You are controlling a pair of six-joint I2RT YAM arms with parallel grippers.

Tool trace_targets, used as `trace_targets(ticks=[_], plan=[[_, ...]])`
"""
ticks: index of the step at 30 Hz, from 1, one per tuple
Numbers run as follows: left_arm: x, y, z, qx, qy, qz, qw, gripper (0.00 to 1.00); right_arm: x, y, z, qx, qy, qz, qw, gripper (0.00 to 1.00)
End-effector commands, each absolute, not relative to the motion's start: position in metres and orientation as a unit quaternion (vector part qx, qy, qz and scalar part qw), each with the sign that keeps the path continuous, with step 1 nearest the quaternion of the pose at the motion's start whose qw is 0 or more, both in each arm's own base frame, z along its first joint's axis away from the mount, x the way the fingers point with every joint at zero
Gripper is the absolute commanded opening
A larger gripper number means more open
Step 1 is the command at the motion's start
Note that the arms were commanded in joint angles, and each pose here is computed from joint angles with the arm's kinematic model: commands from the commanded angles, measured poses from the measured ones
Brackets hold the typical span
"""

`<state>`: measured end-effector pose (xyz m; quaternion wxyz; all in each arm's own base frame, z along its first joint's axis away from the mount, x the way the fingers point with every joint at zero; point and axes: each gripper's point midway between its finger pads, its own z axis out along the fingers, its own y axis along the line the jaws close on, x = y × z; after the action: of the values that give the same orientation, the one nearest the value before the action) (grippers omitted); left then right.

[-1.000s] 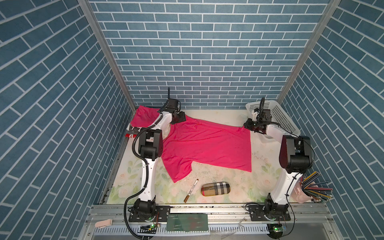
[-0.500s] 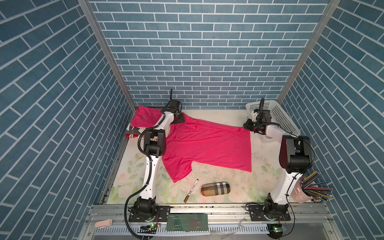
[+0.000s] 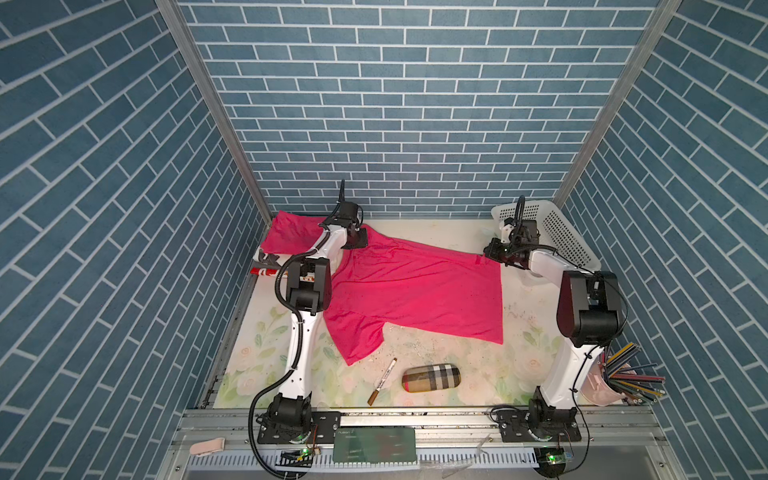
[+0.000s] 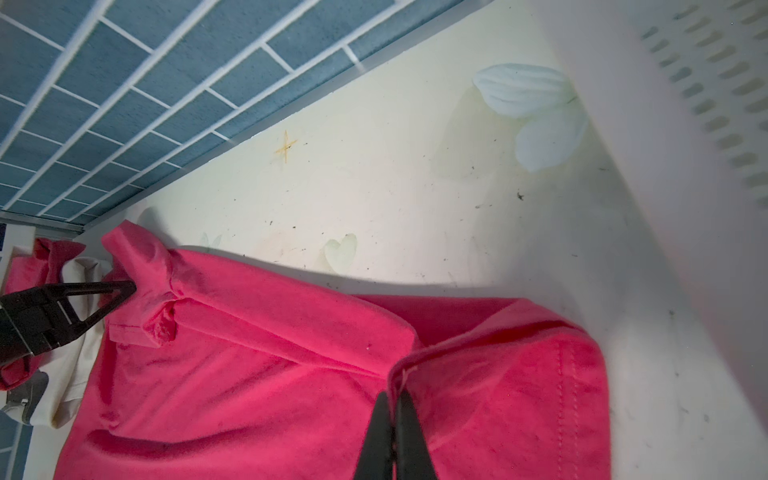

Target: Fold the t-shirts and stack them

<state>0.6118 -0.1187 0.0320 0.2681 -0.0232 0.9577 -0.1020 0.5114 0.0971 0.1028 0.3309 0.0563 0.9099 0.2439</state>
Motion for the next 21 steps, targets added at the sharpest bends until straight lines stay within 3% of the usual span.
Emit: trace_targets(ticks=[1, 5, 21], plan=[[0.604, -0.123, 0.049, -0.021, 0.957, -0.114, 0.267, 0.44, 0.511, 0.102, 0.111, 0.051, 0.906, 0.252, 0.336, 0.00], [0.607, -0.127, 0.063, -0.023, 0.951, -0.124, 0.281, 0.47, 0.510, 0.102, 0.112, 0.050, 0.905, 0.253, 0.338, 0.00], [0.610, -0.129, 0.083, -0.035, 0.942, -0.143, 0.302, 0.39, 0.510, 0.102, 0.111, 0.047, 0.906, 0.253, 0.336, 0.00]])
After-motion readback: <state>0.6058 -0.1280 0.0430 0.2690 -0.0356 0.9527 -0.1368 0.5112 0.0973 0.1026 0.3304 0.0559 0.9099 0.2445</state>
